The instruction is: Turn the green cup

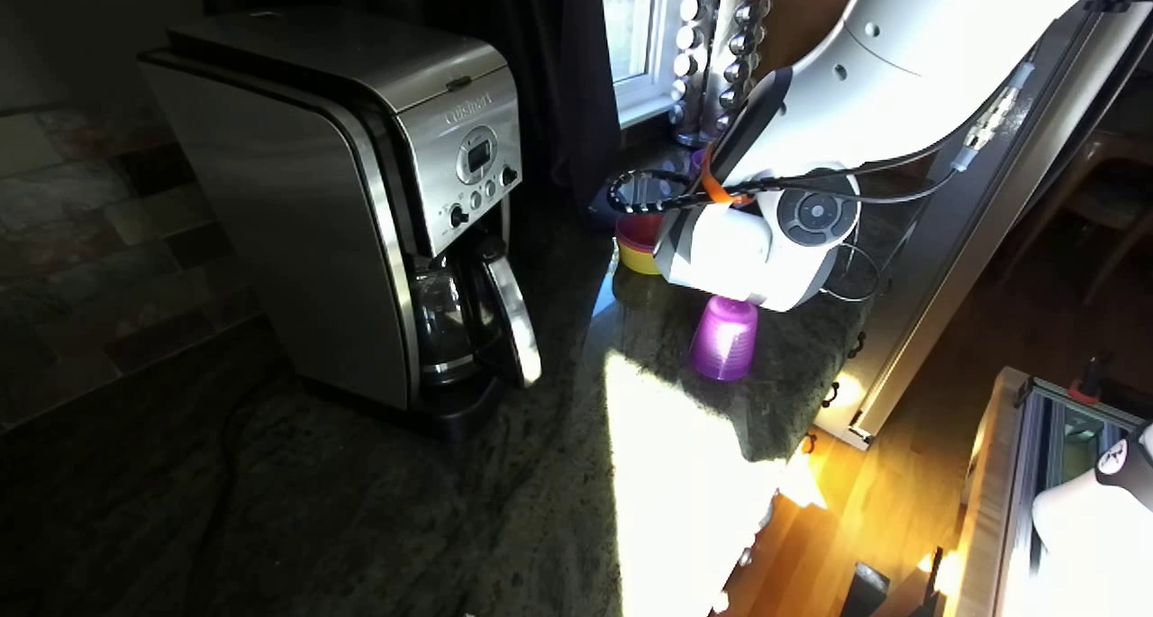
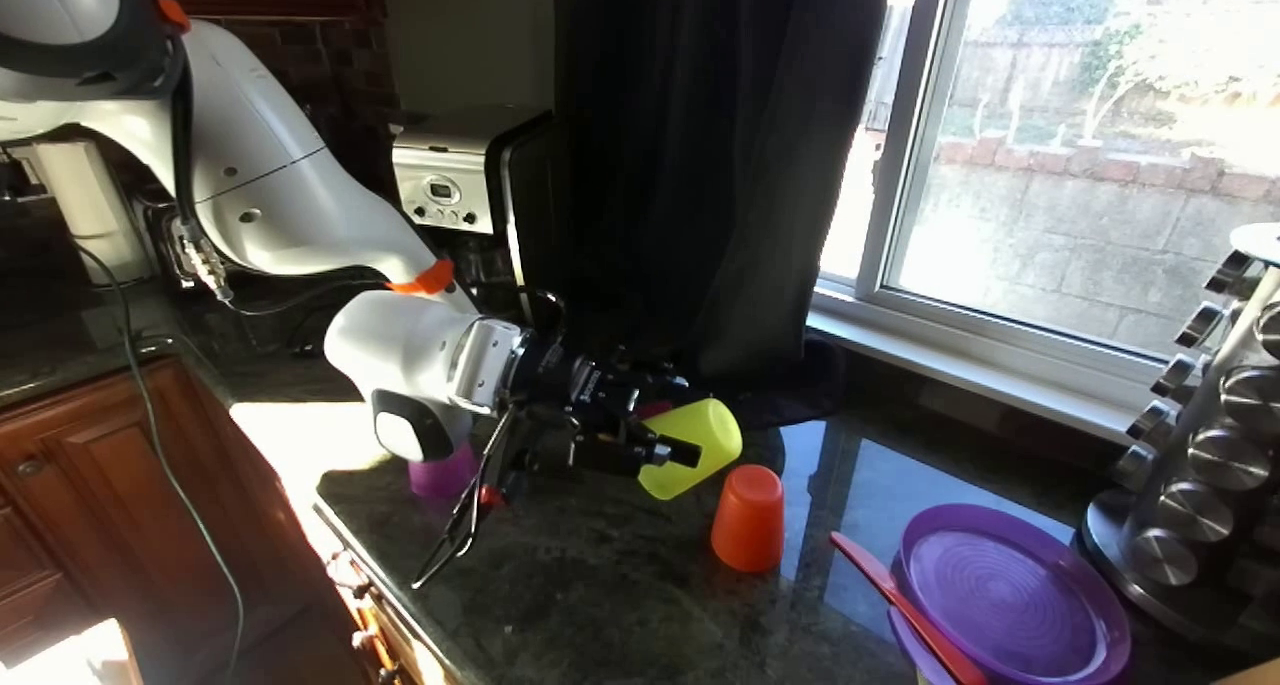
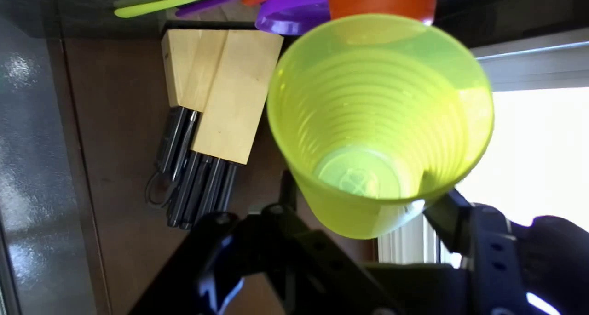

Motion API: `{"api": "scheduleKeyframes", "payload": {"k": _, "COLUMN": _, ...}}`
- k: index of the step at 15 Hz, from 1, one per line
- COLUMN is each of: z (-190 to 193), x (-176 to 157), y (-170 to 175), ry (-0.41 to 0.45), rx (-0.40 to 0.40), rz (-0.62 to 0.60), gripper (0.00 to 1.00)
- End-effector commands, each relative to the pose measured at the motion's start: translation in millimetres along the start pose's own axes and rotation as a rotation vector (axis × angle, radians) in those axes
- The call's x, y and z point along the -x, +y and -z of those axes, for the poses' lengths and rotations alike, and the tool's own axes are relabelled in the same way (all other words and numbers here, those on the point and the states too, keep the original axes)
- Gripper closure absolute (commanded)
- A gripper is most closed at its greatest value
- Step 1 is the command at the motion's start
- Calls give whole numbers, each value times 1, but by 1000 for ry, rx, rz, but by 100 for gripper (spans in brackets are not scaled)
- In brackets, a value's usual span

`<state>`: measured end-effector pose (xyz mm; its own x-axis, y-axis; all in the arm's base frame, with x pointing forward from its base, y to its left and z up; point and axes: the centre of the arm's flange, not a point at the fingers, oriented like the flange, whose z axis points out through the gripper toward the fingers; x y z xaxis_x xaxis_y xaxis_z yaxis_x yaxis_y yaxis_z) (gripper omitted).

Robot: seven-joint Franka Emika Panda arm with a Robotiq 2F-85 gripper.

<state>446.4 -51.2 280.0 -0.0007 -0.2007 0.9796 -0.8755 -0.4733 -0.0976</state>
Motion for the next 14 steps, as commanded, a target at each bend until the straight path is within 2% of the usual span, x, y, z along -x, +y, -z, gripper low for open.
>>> {"api": "scheduleKeyframes", "payload": {"k": 1, "z": 9, "x": 10, "y": -7, "ry": 32, "rx": -13, "rz": 39, "gripper": 57}}
{"api": "scheduleKeyframes", "payload": {"k": 6, "z": 6, "x": 9, "y": -11, "ry": -6, "rx": -46, "rz": 47, "gripper": 57}}
{"api": "scheduleKeyframes", "payload": {"k": 7, "z": 7, "x": 2, "y": -8, "ry": 0, "rx": -30, "rz": 29, "gripper": 32}}
{"api": "scheduleKeyframes", "payload": {"k": 10, "z": 7, "x": 2, "y": -9, "ry": -2, "rx": -34, "rz": 30, "gripper": 32}}
{"api": "scheduleKeyframes", "payload": {"k": 11, "z": 7, "x": 2, "y": -9, "ry": -2, "rx": -34, "rz": 30, "gripper": 57}}
{"api": "scheduleKeyframes", "payload": {"k": 14, "z": 4, "x": 15, "y": -11, "ry": 57, "rx": 12, "rz": 49, "gripper": 57}}
